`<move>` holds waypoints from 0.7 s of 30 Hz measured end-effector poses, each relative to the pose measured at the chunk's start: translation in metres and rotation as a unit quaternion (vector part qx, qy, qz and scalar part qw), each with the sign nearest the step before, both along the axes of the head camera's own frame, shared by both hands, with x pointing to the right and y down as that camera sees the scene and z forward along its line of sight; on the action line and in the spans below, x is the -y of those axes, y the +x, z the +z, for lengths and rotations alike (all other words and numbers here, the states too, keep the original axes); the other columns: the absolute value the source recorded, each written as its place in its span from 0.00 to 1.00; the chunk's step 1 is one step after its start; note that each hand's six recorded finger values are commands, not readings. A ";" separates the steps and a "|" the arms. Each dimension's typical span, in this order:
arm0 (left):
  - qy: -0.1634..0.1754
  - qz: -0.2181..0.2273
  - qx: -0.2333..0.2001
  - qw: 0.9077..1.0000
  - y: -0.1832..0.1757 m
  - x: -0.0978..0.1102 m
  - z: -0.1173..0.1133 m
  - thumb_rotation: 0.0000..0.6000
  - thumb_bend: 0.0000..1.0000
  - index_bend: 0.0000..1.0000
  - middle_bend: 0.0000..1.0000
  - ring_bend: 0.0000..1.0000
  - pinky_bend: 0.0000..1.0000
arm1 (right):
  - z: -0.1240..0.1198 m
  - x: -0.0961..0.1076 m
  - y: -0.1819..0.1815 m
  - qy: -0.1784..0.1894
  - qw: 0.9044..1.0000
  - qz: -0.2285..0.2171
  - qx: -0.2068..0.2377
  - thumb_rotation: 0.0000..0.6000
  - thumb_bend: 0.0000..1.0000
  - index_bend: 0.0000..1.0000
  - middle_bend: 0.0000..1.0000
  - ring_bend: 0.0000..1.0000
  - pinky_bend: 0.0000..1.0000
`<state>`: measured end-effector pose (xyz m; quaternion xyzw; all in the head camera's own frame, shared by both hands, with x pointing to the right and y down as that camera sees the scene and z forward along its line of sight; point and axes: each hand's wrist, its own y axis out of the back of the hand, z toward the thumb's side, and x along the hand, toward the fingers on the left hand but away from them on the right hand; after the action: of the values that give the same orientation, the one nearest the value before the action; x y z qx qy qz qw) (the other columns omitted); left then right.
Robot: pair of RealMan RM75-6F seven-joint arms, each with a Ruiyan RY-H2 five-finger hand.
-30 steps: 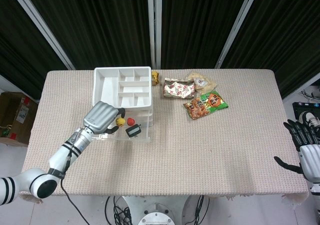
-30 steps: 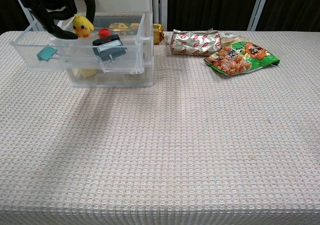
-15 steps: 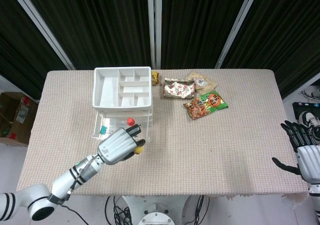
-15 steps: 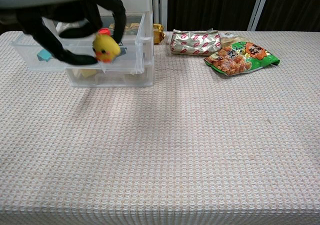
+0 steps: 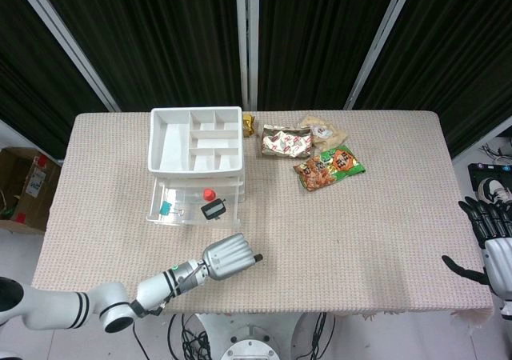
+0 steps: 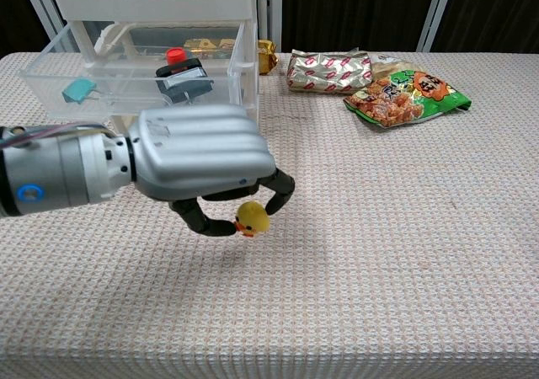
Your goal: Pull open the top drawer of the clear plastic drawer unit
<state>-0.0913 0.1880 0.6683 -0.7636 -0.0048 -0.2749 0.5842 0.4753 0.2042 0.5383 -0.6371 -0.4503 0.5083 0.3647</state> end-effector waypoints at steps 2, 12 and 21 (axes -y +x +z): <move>0.002 0.005 0.011 1.000 0.001 -0.003 0.008 1.00 0.34 0.41 0.81 0.89 0.99 | 0.001 0.000 0.000 -0.002 1.000 0.000 0.000 1.00 0.08 0.00 0.06 0.00 0.00; 0.033 -0.025 -0.022 0.999 -0.002 0.002 -0.020 1.00 0.12 0.19 0.66 0.76 0.97 | 0.001 0.002 -0.002 0.001 1.000 -0.003 0.002 1.00 0.08 0.00 0.06 0.00 0.00; 0.082 -0.213 -0.101 0.968 -0.081 0.062 -0.099 1.00 0.09 0.25 0.56 0.61 0.80 | -0.003 0.001 -0.001 0.005 1.000 -0.009 0.008 1.00 0.08 0.00 0.07 0.00 0.00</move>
<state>-0.1727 0.1255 0.5697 -0.7205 0.2398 -0.3137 0.5701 0.4746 0.2033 0.5355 -0.6429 -0.4501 0.4979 0.3689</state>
